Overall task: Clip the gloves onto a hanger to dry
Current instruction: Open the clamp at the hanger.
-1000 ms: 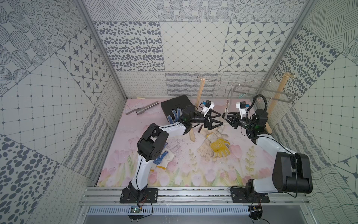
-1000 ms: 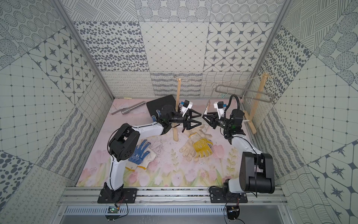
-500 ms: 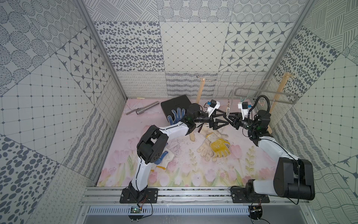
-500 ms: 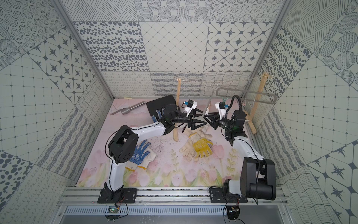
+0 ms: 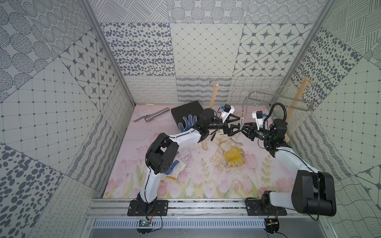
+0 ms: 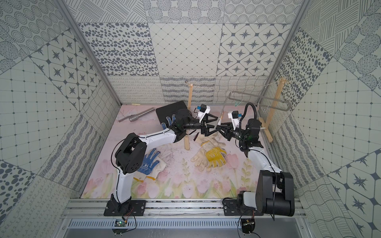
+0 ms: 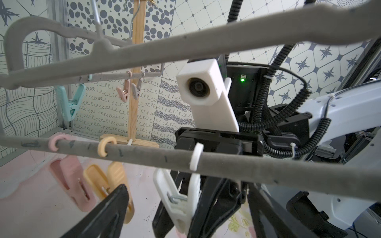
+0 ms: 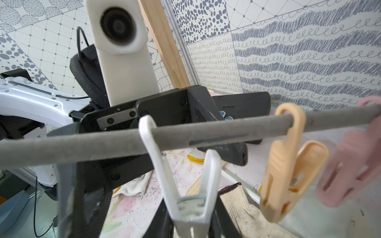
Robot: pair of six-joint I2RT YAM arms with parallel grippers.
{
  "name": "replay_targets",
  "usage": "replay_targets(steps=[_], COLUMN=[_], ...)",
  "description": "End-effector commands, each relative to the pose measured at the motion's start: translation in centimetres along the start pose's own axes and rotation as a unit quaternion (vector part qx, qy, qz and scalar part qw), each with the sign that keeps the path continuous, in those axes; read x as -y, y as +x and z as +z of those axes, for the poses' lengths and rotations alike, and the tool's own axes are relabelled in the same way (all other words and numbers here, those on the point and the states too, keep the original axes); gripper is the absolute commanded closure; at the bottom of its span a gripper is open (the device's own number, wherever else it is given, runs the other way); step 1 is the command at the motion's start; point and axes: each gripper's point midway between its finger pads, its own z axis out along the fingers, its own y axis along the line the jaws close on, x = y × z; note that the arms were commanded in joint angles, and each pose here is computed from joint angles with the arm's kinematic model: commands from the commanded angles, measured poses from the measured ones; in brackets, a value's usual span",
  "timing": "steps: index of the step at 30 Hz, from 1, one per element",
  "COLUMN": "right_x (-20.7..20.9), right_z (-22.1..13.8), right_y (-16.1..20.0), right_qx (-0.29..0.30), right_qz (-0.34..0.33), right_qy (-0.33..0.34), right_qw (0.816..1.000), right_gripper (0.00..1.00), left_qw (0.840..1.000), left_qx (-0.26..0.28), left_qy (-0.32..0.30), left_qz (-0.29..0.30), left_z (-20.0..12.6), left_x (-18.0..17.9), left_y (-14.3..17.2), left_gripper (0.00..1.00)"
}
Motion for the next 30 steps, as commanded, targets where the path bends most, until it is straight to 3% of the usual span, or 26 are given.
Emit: replay_targets(steps=[1, 7, 16, 24, 30], right_x=[-1.4, -2.3, -2.9, -3.1, -3.0], right_z=[-0.2, -0.4, -0.5, -0.4, -0.4], right_y=[-0.3, 0.3, 0.2, 0.3, 0.4], right_qx=[0.0, -0.005, -0.007, -0.008, -0.009], right_qz=[-0.02, -0.019, -0.021, -0.025, -0.022], right_qy=[-0.025, -0.043, -0.051, -0.049, -0.05], right_qw=[0.999, 0.999, 0.998, 0.998, 0.998], right_gripper=[0.82, 0.82, 0.83, 0.84, 0.85], left_qw=[1.0, 1.0, 0.999, 0.995, 0.995], left_qx=[0.0, 0.002, -0.014, -0.036, -0.026], left_qy=[-0.013, 0.003, 0.028, 0.043, 0.057], left_qz=[0.021, -0.002, -0.043, -0.08, -0.084], left_z=[-0.2, 0.5, 1.0, 1.3, 1.1], left_x=[-0.3, -0.8, -0.5, -0.1, 0.4], left_y=[-0.9, -1.6, -1.5, -1.2, -1.5], left_gripper=[0.09, 0.22, 0.31, 0.33, 0.46])
